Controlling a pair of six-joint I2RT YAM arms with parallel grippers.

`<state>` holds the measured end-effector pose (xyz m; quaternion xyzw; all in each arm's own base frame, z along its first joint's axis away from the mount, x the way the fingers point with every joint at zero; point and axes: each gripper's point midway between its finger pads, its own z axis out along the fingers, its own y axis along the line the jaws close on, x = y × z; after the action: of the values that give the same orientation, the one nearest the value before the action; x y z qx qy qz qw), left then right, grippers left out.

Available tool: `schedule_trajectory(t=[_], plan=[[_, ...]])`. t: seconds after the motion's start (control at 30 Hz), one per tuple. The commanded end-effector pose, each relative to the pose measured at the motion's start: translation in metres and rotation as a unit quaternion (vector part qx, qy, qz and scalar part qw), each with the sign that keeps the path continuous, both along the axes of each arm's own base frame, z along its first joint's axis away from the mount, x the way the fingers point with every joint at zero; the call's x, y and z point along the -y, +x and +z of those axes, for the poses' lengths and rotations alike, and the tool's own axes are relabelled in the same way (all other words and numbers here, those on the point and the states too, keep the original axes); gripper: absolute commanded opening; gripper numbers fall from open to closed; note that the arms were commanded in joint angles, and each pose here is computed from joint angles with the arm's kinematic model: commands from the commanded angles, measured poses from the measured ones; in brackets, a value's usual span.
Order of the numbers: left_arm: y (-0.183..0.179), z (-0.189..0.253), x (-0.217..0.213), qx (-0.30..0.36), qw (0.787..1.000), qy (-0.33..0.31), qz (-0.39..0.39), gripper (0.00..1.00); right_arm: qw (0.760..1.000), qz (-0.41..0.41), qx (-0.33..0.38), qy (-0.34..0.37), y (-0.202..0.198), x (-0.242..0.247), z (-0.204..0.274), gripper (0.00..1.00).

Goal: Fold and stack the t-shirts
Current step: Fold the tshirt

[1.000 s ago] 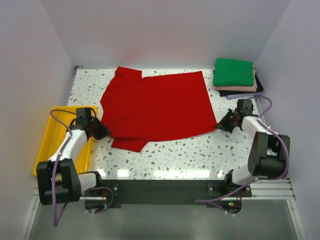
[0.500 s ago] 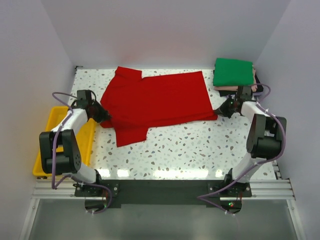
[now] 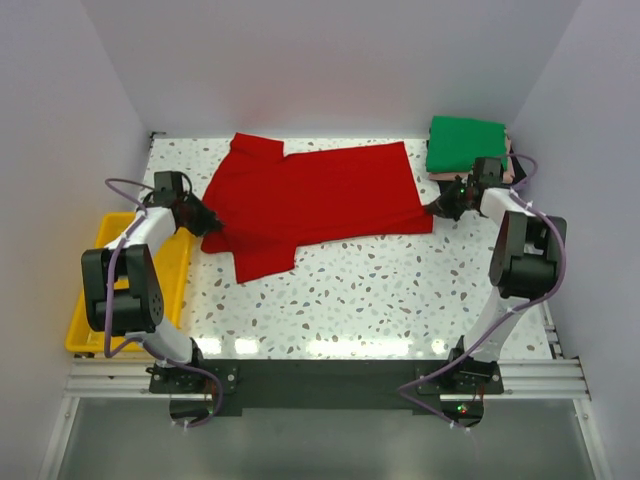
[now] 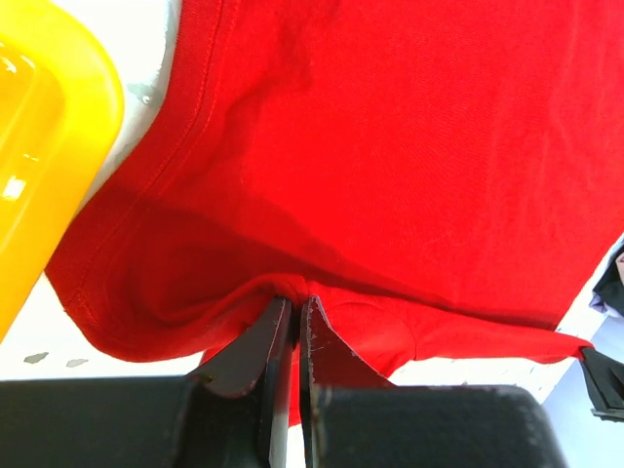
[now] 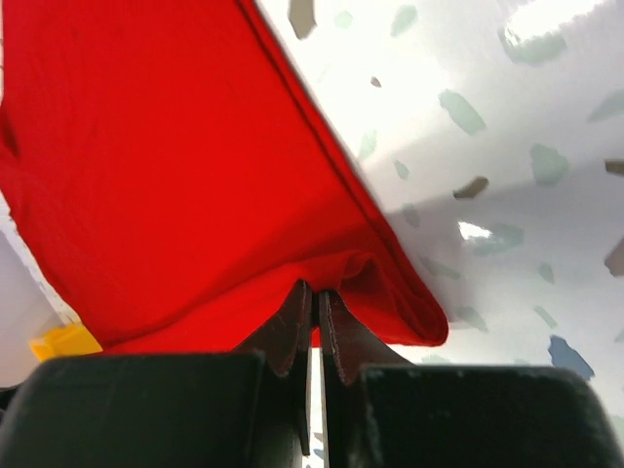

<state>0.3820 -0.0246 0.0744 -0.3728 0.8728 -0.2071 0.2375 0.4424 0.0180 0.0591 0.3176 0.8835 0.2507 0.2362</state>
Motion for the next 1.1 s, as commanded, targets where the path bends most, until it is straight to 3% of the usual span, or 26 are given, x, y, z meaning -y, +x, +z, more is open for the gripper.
schedule_trajectory(t=[0.0, 0.6, 0.93, 1.03, 1.07], plan=[[0.014, 0.022, -0.010, 0.035, 0.999, 0.001, 0.021, 0.00, 0.999, 0.010, 0.038, 0.012, 0.024, -0.003, 0.019, 0.00], [0.021, 0.013, -0.021, 0.023, 0.999, 0.003, 0.049, 0.00, 0.998, 0.052, 0.042, 0.000, 0.072, -0.028, 0.012, 0.00], [0.034, 0.000, -0.029, 0.016, 0.998, 0.007, 0.057, 0.00, 0.997, 0.072, 0.037, 0.003, 0.077, -0.033, -0.004, 0.00], [0.038, 0.000, -0.029, 0.024, 0.998, 0.006, 0.053, 0.00, 0.996, 0.083, 0.033, -0.001, 0.078, -0.035, -0.006, 0.06], [0.039, 0.000, -0.028, 0.027, 0.998, 0.004, 0.050, 0.02, 0.996, 0.081, 0.034, -0.003, 0.078, -0.034, -0.004, 0.15]])
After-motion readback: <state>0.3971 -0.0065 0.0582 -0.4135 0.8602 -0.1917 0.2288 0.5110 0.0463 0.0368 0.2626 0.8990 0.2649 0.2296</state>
